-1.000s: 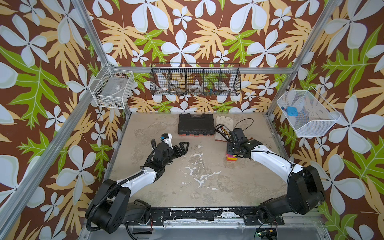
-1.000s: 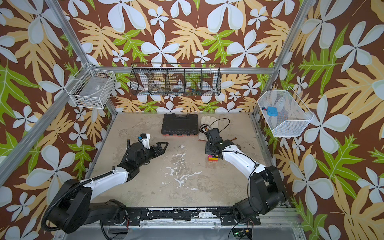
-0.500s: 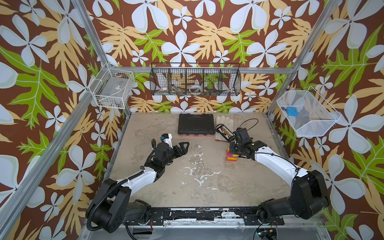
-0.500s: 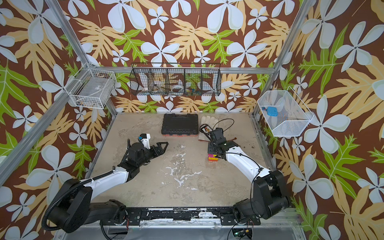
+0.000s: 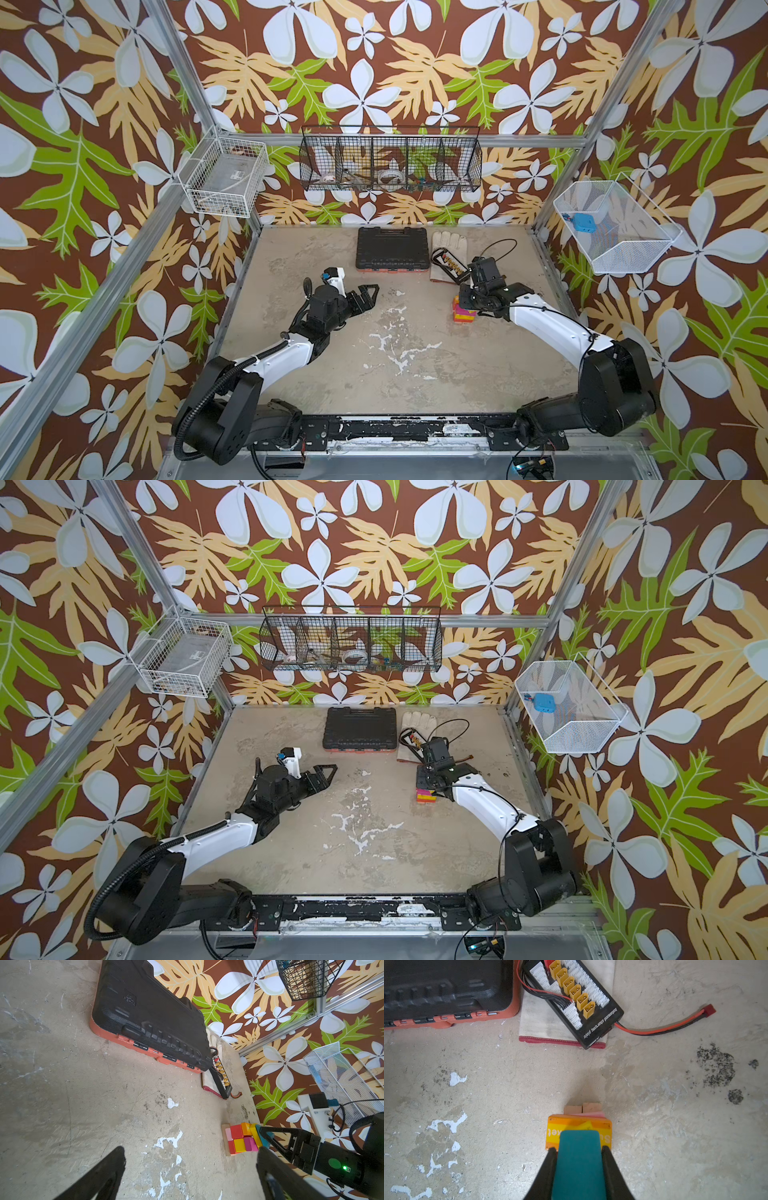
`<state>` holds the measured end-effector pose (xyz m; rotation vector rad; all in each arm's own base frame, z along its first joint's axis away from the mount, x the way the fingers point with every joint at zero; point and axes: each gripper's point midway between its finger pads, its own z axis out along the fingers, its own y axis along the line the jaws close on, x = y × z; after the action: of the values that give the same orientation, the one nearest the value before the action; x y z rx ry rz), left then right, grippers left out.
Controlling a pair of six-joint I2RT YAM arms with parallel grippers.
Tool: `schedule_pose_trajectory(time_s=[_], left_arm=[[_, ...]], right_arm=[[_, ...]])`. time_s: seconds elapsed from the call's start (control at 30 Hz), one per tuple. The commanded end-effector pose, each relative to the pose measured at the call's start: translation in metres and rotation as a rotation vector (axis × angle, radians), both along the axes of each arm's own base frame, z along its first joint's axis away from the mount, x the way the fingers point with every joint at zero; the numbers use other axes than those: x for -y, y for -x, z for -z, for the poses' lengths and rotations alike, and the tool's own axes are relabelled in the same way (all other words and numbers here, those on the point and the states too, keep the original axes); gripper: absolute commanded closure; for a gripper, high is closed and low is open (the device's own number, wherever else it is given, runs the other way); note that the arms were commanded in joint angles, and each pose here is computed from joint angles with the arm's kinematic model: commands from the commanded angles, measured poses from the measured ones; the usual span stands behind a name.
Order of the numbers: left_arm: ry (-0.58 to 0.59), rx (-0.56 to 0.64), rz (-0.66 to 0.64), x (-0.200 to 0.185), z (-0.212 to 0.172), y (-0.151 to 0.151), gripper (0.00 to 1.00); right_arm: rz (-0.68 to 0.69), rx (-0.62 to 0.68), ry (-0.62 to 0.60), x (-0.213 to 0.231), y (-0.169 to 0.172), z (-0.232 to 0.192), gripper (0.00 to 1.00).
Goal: Build the wood block tower
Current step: 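Lower the teal cube onto the top of the stack with the right gripper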
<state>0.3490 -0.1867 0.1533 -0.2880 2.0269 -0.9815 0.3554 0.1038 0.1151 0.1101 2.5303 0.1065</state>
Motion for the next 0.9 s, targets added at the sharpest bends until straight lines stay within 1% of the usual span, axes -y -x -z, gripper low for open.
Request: schedule_pose_trajectory(time_s=[0.0,0.13,0.23,0.47,0.67,0.87], left_arm=[[-0.004,0.017,0.005,0.001,-0.005,-0.002,0.01],[-0.004,0.015,0.007,0.002,-0.004,-0.002,0.01],[-0.003,0.017,0.007,0.002,-0.005,-0.002,0.01],[-0.002,0.017,0.008,0.002,-0.005,-0.002,0.01],[-0.003,0.015,0.008,0.002,-0.004,-0.002,0.01],[-0.004,0.014,0.009,0.002,-0.004,-0.003,0.01]], right_arm=[[-0.002,0.011,0.007,0.002,0.002,-0.003,0.68],[0.012,0.025,0.018,0.006,0.004,-0.008,0.55],[0.015,0.031,0.017,0.007,0.005,-0.01,0.48],[0.001,0.009,-0.003,0.004,0.009,-0.002,0.46],[-0.003,-0.005,-0.011,0.002,0.013,0.005,0.39],[-0.011,-0.02,-0.018,0.0,0.013,0.01,0.39]])
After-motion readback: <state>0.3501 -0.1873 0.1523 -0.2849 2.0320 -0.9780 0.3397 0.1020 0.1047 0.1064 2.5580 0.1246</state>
